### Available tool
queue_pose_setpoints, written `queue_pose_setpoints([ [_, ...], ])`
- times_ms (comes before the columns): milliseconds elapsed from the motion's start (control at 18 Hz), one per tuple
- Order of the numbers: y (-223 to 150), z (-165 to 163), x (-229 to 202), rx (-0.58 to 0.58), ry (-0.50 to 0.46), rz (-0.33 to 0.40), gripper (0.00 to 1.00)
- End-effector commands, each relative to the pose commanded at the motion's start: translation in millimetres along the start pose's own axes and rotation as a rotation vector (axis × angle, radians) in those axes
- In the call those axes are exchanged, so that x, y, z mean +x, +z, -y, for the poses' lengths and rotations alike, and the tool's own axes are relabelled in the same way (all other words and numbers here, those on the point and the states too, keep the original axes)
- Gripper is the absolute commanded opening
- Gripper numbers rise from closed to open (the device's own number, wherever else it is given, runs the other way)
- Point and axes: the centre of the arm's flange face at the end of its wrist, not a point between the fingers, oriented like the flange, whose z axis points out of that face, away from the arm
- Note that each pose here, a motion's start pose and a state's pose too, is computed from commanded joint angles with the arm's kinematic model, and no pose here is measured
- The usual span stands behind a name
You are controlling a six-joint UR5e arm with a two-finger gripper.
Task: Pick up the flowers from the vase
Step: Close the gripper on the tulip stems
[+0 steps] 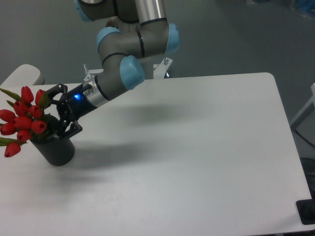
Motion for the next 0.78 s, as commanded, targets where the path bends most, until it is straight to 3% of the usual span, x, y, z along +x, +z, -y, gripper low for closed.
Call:
queue_pose_setpoints([
  [222,-3,6,-2,0.002,-0.008,0.006,0.51],
  [778,-5,12,-4,0.004,-0.017,0.012,0.33],
])
